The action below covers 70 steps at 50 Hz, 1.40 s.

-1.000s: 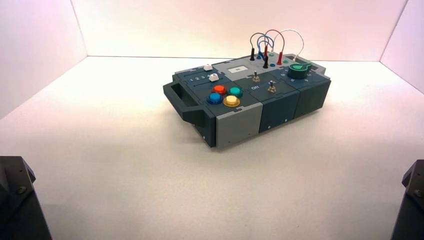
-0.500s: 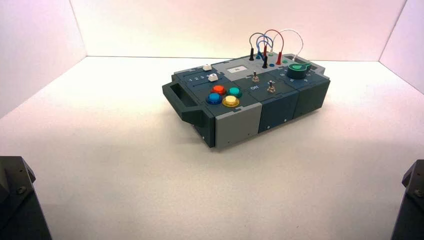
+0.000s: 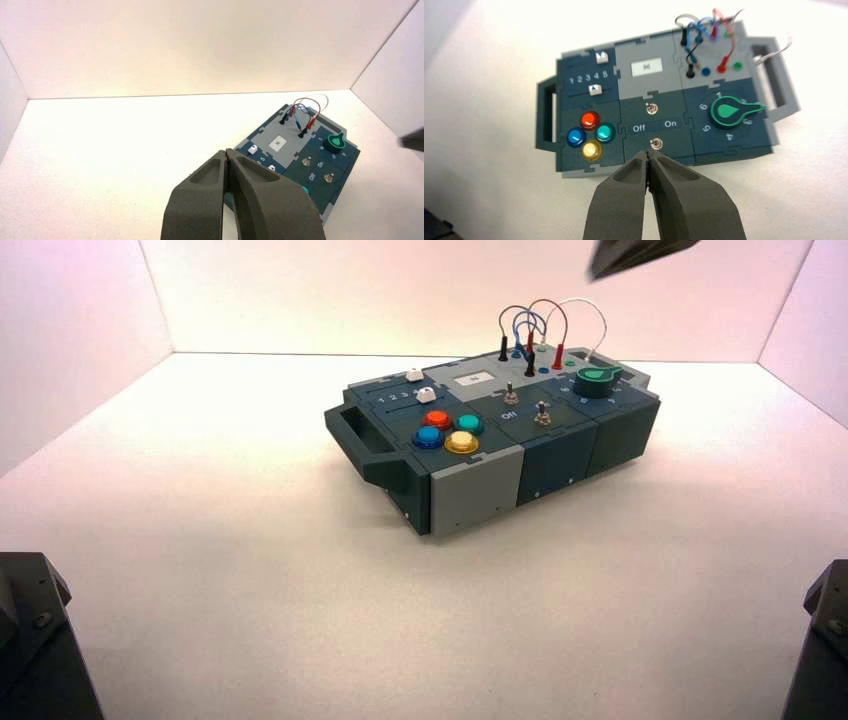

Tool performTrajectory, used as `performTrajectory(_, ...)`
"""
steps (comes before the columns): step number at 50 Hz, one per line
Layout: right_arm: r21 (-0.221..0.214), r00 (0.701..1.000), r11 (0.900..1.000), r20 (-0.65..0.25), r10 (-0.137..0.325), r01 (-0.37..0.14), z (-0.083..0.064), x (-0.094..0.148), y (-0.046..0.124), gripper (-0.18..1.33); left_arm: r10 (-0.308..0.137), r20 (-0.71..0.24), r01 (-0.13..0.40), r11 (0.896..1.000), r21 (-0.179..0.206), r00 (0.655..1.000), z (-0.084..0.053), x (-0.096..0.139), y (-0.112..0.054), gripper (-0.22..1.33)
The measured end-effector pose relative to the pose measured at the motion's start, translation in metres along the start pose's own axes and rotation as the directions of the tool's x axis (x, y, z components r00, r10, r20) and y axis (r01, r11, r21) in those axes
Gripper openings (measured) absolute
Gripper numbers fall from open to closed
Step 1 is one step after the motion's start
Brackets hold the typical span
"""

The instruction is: Move the bottom slider to position 3.

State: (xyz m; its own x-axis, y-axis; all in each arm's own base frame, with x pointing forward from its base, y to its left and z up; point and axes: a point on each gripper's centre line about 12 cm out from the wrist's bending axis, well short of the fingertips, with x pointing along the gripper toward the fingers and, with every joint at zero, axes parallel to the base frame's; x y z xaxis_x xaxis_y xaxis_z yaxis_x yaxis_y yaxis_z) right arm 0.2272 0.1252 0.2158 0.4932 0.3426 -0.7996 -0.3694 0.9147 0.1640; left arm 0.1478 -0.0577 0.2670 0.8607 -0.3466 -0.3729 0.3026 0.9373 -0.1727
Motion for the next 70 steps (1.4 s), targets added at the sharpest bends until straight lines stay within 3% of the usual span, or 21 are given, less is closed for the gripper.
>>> performTrajectory(12, -0.058, 0.990, 0.9979, -0.136, 0.022, -0.030, 0.028, 0.063, 0.027, -0.14, 0.000, -0.001, 0.000, 1.000, 0.000, 1.000, 0.000, 0.001, 0.000, -0.17)
performTrajectory(21, -0.061, 0.984, 0.9978, -0.176, 0.016, -0.027, 0.046, 0.098, 0.033, -0.14, 0.000, -0.005, 0.000, 1.000, 0.000, 1.000, 0.000, 0.001, 0.000, -0.17)
performTrajectory(31, -0.060, 0.976, 0.9980, -0.216, 0.006, -0.020, 0.053, 0.130, 0.034, -0.14, 0.000, -0.005, 0.000, 1.000, -0.003, 1.000, 0.000, 0.001, 0.000, -0.17)
performTrajectory(40, -0.055, 0.965, 0.9984, -0.263, -0.002, -0.013, 0.051, 0.159, 0.033, -0.14, -0.001, -0.003, 0.001, 1.000, -0.004, 1.000, 0.000, 0.001, 0.000, -0.17)
performTrajectory(53, -0.026, 0.958, 0.9995, -0.285, 0.008, -0.017, 0.052, 0.178, 0.034, -0.14, -0.001, -0.005, 0.001, 1.000, -0.003, 1.000, 0.000, 0.001, 0.000, -0.17)
performTrajectory(70, -0.016, 0.958, 0.9992, -0.285, 0.031, -0.037, 0.054, 0.182, 0.045, -0.14, -0.001, -0.005, 0.001, 1.000, -0.004, 1.000, 0.000, 0.001, 0.000, -0.17)
